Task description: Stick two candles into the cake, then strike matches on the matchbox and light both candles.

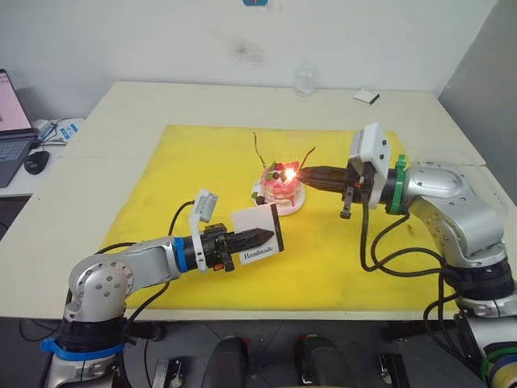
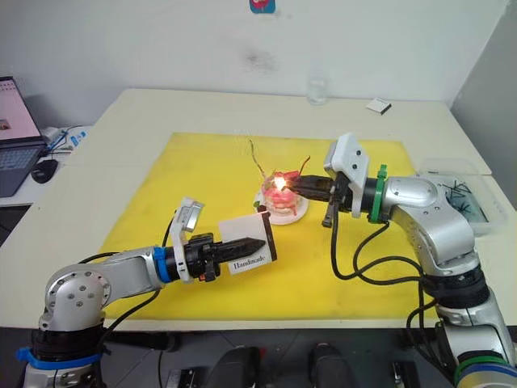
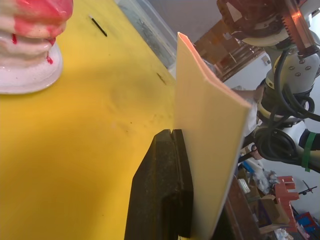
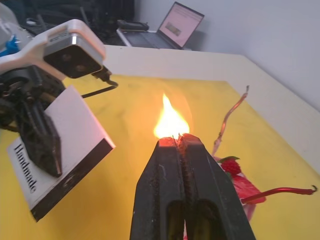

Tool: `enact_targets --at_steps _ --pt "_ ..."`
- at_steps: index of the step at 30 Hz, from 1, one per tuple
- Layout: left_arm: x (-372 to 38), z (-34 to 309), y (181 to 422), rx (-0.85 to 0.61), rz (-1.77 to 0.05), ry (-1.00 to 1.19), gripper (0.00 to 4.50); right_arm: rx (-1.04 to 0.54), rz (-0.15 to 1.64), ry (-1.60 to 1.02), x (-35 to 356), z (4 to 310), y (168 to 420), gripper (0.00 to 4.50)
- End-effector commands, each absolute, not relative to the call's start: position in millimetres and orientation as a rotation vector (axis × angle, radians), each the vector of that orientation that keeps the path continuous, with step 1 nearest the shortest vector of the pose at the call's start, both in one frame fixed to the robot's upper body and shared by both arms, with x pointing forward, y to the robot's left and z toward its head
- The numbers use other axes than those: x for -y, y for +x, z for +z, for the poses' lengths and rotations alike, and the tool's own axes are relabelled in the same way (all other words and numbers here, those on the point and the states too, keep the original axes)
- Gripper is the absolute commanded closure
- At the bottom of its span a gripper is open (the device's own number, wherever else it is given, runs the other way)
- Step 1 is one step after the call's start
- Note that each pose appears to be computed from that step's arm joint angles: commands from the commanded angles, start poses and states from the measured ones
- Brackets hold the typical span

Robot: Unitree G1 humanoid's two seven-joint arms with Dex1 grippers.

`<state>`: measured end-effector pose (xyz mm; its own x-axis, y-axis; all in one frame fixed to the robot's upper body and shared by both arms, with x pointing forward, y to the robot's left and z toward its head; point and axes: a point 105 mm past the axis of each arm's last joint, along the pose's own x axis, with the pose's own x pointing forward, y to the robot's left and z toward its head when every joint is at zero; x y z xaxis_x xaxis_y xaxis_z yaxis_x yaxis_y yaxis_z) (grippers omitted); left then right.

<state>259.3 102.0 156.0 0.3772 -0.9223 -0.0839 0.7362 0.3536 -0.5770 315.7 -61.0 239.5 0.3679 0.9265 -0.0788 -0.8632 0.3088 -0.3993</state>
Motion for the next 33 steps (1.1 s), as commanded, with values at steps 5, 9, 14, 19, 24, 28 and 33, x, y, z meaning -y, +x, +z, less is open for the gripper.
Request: enact_targets --at_steps 5,9,14,19,24,28,33 --pt "-97 165 258 -0.376 -1.131 -0.485 4.5 0.384 1.043 -0.453 16 274 357 4.48" --pt "-99 167 259 -0.365 -1.121 -0.479 4.5 0.411 0.994 -0.473 3 278 372 4.48" --pt "-98 166 257 -0.358 -1.114 -0.48 4.5 0.392 0.928 -0.524 0 272 388 4.48" --pt "-97 167 255 -0.352 -1.115 -0.476 4.5 0.378 0.916 -0.543 -6 266 393 4.48" --pt "-97 168 254 -0.351 -1.116 -0.473 4.5 0.356 0.905 -0.57 -9 260 397 4.48" --pt "-97 169 254 -0.35 -1.119 -0.473 4.5 0.346 0.893 -0.579 -6 259 399 4.48" --pt "-96 169 255 -0.35 -1.125 -0.473 4.5 0.34 0.891 -0.582 -4 257 398 4.48"
